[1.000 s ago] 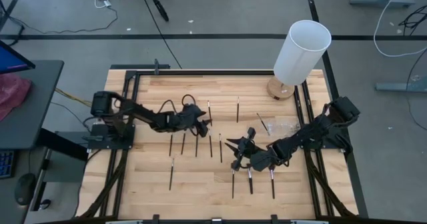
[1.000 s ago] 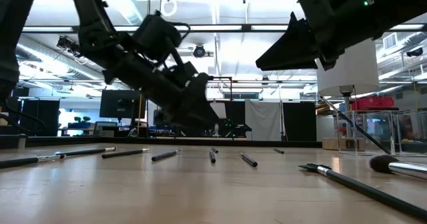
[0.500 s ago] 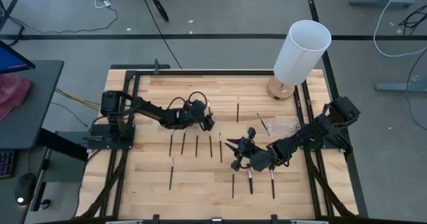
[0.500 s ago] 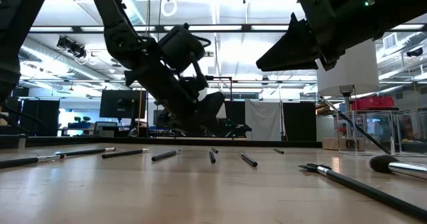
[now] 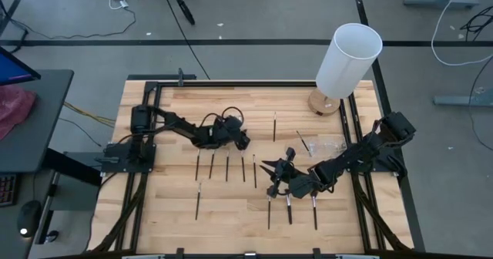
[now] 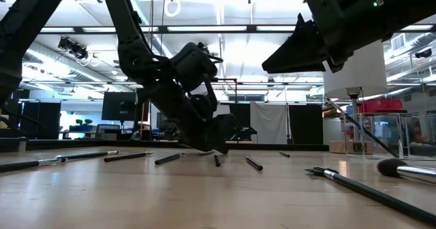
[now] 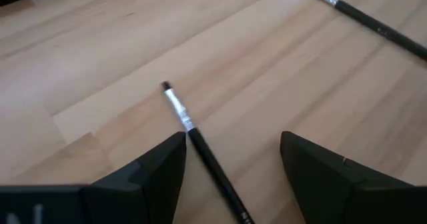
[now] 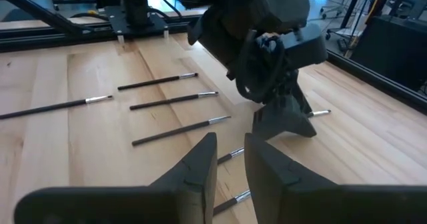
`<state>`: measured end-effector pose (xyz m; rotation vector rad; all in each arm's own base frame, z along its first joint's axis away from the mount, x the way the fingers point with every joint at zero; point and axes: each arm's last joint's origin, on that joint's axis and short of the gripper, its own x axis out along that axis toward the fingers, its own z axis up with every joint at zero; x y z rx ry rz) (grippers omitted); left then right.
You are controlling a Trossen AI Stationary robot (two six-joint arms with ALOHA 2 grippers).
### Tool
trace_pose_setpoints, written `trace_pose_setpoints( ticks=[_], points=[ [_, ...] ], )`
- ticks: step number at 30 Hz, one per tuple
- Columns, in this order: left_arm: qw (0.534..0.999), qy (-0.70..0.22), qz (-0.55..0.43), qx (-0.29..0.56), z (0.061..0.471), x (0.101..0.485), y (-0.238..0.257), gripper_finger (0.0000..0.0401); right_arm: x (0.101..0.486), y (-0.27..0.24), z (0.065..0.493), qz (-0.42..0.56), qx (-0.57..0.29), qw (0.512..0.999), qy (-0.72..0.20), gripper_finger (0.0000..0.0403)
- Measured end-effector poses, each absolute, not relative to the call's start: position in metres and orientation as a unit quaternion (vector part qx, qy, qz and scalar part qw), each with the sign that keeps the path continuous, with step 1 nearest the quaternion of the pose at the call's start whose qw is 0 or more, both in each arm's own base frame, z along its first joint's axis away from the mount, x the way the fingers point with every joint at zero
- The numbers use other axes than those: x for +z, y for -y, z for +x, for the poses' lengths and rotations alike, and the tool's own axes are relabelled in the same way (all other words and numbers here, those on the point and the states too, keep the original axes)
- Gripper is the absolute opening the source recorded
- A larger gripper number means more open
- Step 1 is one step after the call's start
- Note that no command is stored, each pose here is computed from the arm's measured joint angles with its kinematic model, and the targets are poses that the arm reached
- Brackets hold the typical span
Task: Put items in baskets/containers
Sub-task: Put the black eyeshadow brush into the transparent organizer
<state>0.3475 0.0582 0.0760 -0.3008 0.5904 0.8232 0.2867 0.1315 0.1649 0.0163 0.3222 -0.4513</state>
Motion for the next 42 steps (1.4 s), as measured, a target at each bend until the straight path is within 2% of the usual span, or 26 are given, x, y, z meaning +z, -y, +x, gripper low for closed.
trace_pose_setpoints(
  ticks=[7, 19, 27, 42],
  points=[
    [0.857, -0.333, -0.157, 0.361, 0.336, 0.068, -0.064, 0.0195, 0.165, -0.136, 0.284, 0.007, -0.215, 0.963, -0.160, 0.0077],
    [0.863, -0.350, -0.137, 0.337, 0.329, 0.064, -0.069, 0.0098, 0.165, -0.141, 0.282, 0.005, -0.208, 0.965, -0.161, 0.0077],
    [0.866, -0.358, -0.134, 0.322, 0.329, 0.064, -0.074, 0.0014, 0.165, -0.141, 0.282, 0.005, -0.208, 0.965, -0.161, 0.0077],
    [0.891, -0.327, -0.156, 0.273, 0.322, 0.061, -0.072, 0.0011, 0.164, -0.150, 0.276, -0.003, -0.191, 0.968, -0.165, 0.0077]
  ],
)
